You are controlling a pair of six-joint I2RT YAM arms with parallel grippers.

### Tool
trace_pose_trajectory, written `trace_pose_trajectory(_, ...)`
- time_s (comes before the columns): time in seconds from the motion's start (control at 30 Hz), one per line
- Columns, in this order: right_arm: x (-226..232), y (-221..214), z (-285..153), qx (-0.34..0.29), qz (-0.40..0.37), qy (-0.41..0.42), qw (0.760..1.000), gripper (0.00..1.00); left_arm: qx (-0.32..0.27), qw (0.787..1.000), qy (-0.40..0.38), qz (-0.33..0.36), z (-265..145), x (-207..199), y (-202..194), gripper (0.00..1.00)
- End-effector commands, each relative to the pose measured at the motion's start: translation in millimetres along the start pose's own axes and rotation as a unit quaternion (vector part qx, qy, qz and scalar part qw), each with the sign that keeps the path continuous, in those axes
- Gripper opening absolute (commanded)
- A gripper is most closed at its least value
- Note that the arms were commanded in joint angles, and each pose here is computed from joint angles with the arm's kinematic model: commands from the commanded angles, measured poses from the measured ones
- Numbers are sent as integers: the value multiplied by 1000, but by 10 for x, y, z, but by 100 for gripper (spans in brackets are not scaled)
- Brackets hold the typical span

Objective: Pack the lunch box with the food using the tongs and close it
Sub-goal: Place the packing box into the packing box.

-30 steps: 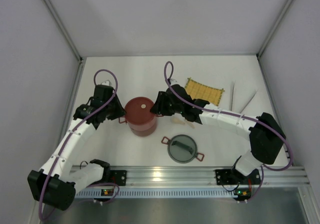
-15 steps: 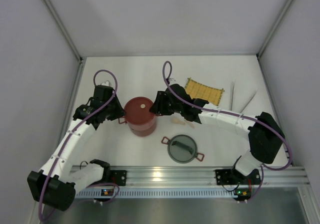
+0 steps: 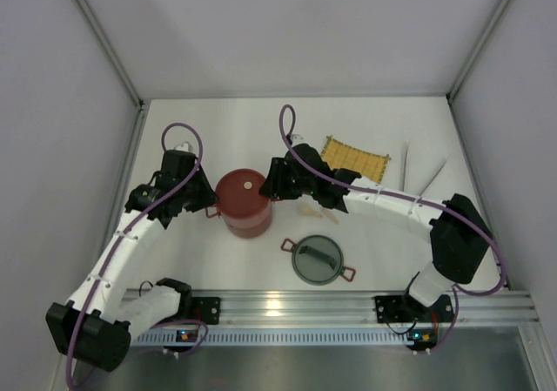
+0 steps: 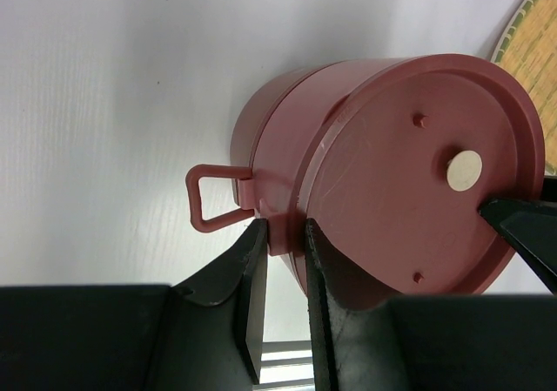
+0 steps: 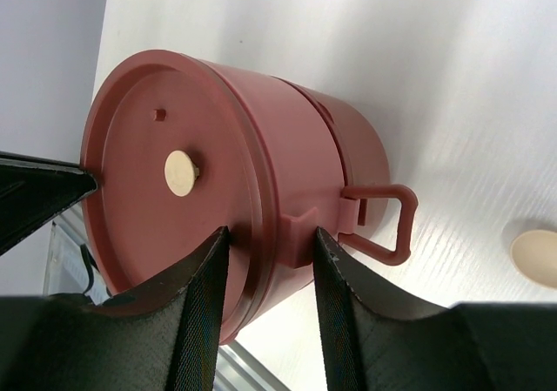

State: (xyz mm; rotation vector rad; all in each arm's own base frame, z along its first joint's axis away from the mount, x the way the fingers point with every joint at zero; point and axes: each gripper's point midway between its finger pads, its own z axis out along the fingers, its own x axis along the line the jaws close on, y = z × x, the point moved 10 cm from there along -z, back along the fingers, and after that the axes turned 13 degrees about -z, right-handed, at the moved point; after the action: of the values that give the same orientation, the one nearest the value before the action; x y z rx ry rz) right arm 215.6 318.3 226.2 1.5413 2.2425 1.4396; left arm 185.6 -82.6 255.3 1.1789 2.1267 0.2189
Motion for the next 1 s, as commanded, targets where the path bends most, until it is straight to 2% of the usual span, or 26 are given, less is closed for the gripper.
trace_pose_trajectory(0.0,210,-63,53,16,-27,36,999,39,-15,992,-125,-13,-224,-342,109,0)
trace_pose_trajectory(0.6,43,-324,303,56,-22,22,998,41,-8,995,-97,-9,-91,-216,22,0)
trace_pose_trajectory(0.8,-4,-377,310,65,-22,11,998,42,-4,997,-75,-8,-10,-126,-34,5)
trace_pose_trajectory(0.97,-26,-351,252,63,-30,-7,998,47,-5,998,-63,-5,30,-82,-54,9)
